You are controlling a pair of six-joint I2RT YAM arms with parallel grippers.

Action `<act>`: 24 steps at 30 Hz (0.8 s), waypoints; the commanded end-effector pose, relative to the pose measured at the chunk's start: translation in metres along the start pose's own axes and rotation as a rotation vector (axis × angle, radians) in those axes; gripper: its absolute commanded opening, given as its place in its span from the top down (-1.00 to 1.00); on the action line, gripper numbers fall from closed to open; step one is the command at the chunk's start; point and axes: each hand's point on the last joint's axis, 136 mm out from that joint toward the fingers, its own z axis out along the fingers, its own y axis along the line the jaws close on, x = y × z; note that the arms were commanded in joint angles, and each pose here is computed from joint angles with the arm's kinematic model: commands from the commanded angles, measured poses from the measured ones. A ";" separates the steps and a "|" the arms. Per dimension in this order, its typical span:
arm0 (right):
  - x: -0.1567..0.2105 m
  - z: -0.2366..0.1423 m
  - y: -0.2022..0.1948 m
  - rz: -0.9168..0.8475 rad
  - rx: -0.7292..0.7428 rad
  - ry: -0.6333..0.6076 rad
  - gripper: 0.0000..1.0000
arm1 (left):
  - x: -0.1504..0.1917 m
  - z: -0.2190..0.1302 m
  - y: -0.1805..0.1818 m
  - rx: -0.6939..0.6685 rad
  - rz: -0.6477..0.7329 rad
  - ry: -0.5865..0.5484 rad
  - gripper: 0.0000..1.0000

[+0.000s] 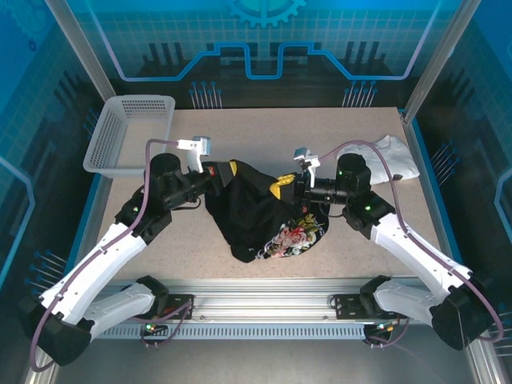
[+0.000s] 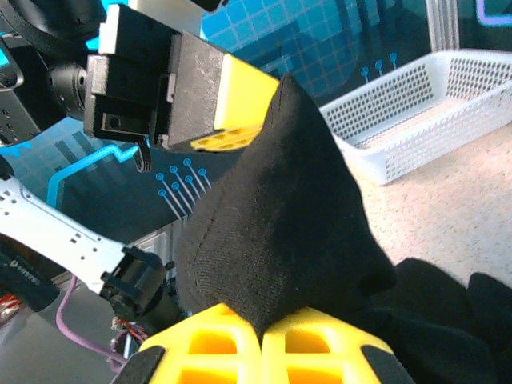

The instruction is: Fold the inside-out t-shirt

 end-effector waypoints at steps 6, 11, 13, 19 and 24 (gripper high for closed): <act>-0.009 0.004 0.006 0.013 -0.041 -0.024 1.00 | 0.015 0.012 0.039 -0.177 0.015 0.079 1.00; -0.014 0.006 0.001 0.057 -0.018 -0.043 1.00 | 0.028 0.018 0.062 -0.270 0.048 0.140 0.55; -0.013 0.008 -0.004 0.083 -0.004 -0.047 1.00 | 0.031 0.018 0.061 -0.258 0.051 0.146 0.38; -0.016 0.011 -0.015 0.145 0.036 -0.056 1.00 | 0.041 -0.001 0.035 -0.094 0.082 0.107 0.06; -0.016 0.012 -0.019 0.159 0.052 -0.051 1.00 | 0.058 -0.006 -0.003 0.148 0.118 0.145 0.12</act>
